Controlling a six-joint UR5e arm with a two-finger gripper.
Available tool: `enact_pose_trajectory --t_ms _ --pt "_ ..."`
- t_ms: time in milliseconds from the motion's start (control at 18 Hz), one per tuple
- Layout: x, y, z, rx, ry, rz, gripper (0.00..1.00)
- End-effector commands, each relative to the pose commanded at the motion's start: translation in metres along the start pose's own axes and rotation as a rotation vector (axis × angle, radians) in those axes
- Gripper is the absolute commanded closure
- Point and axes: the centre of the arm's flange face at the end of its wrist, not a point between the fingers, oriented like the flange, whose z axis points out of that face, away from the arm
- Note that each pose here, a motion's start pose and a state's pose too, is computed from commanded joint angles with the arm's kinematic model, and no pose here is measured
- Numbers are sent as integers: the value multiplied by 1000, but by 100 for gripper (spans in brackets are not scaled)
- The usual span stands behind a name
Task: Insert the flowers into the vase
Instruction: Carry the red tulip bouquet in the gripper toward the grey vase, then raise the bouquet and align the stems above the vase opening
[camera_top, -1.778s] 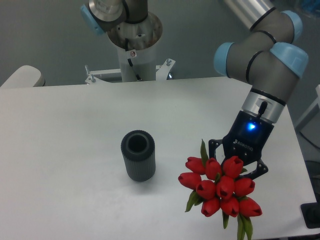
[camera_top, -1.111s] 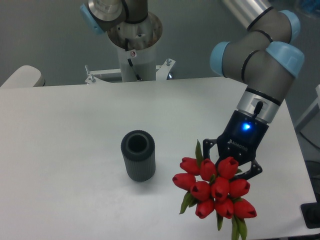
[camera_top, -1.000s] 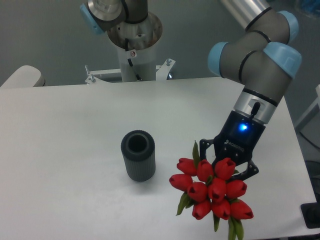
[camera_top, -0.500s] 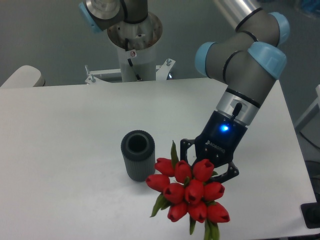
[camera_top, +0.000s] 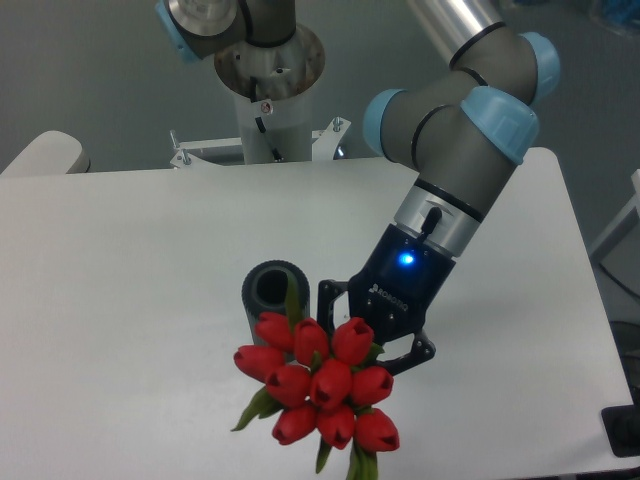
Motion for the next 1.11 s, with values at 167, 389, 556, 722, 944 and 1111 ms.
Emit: enact_pose_trajectory --t_ms 167,389,556,722,944,1111 --pt "-3 6 -20 96 55 -38 75" --pt "15 3 -57 164 63 -35 75" --pt "33 1 -61 184 83 -28 75" --pt "64 5 -68 189 89 7 75" --pt "91 19 -69 187 96 27 75" --pt "105 26 -69 209 117 35 75"
